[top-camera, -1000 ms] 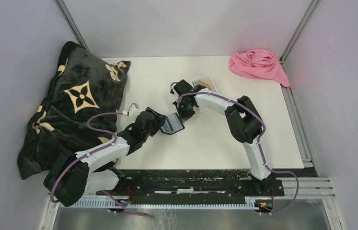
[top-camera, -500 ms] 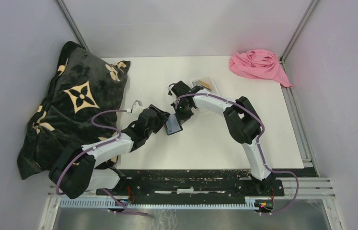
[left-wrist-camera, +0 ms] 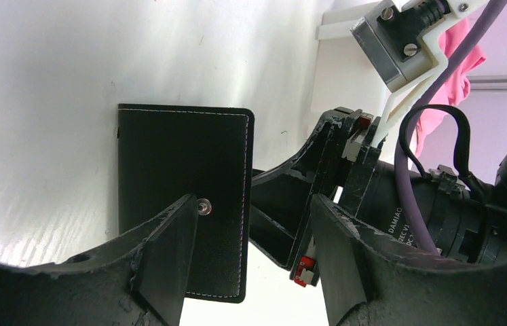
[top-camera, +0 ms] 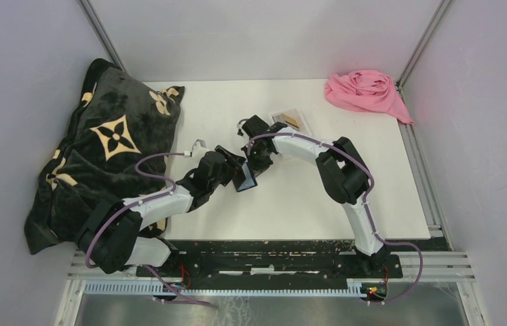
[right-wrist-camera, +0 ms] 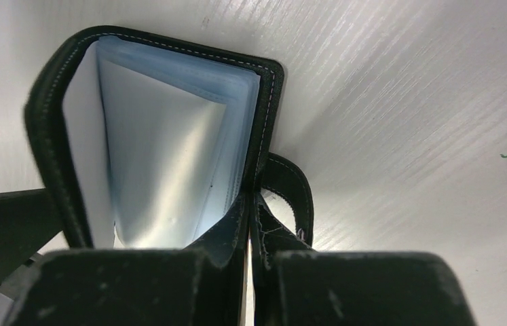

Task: Put the credit cards into the card holder
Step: Close the card holder at the center of the board.

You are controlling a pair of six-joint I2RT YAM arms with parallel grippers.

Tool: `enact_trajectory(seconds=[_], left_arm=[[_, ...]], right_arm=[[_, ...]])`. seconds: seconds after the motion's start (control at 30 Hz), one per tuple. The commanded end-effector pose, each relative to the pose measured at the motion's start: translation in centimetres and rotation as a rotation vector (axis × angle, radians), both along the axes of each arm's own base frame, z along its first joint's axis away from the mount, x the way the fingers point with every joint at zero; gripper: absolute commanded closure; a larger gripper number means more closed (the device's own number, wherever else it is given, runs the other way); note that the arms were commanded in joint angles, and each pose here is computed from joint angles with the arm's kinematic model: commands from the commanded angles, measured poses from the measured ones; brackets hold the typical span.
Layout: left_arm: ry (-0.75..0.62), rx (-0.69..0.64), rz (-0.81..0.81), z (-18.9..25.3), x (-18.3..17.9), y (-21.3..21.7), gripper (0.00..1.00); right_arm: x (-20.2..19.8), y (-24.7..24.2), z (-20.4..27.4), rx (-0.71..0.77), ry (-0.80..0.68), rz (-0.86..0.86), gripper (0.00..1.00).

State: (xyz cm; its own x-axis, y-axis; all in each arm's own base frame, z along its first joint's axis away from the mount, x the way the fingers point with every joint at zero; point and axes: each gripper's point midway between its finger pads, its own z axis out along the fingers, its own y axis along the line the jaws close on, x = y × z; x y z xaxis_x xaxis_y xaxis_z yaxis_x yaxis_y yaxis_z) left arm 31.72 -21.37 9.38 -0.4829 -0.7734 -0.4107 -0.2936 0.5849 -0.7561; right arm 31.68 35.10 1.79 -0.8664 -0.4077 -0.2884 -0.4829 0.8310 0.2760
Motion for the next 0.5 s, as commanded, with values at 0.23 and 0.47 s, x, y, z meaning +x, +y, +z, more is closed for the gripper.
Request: enact_trajectory(seconds=[0.23,0.47], left_arm=[[-0.045,-0.084,0.011,1.1,1.0,-1.0,0.31],[-0.053,-0.101,0.045,1.0,0.7,-0.6,0.32]], right_arm=[[-0.6,0.6,-1.2,0.013,0.029,-0.007,0.95],[0.5,-0.3,-0.3,0.01,-0.018,-0.039,0.88]])
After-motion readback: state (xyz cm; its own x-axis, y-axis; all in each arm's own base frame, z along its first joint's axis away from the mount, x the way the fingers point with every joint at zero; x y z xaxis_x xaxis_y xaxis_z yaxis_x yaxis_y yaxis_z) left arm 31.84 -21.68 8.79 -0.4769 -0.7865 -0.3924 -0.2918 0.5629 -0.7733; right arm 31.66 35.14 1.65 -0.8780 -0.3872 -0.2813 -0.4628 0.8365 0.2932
